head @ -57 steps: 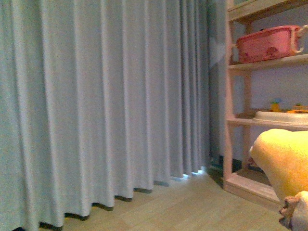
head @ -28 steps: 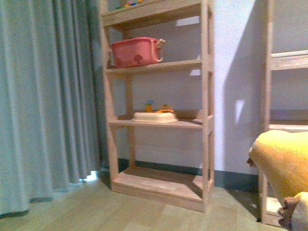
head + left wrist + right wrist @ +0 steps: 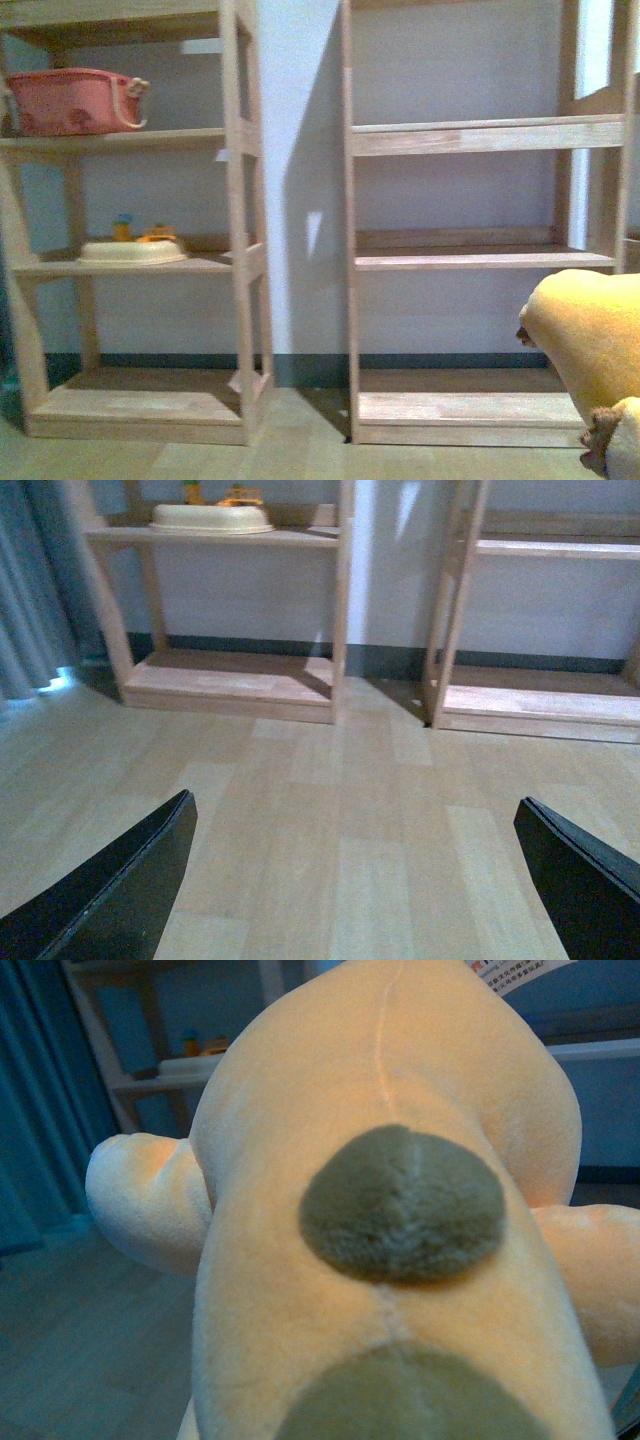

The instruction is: Put away toys

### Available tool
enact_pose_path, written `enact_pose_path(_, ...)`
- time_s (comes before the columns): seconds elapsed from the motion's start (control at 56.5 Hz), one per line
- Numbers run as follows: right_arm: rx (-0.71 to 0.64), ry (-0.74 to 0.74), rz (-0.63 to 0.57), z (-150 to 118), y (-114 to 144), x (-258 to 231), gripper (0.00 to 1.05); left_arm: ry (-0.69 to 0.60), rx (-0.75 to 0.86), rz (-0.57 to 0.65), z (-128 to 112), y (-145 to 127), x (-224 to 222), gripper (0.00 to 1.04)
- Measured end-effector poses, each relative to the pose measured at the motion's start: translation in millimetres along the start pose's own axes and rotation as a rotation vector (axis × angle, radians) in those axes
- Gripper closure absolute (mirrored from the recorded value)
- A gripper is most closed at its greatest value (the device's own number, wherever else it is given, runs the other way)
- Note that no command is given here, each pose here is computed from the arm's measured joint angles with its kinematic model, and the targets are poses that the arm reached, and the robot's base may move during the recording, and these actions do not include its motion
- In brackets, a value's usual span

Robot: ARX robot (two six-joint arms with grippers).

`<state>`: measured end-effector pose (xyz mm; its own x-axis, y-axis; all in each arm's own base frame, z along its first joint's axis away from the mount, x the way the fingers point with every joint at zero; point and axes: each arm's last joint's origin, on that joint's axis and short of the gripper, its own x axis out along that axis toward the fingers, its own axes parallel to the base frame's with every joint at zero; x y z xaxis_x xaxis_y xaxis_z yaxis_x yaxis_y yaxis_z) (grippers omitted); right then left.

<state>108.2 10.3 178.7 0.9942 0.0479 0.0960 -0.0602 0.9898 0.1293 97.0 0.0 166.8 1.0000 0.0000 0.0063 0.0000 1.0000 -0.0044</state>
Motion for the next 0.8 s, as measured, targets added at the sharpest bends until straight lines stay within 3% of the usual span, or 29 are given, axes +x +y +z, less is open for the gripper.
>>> enact_pose_path(0.796,-0.001,0.0,0.002,0.0,-0.1,0.0,0.86,0.0,0.0,0.0,0.0,0.0,0.0,0.06)
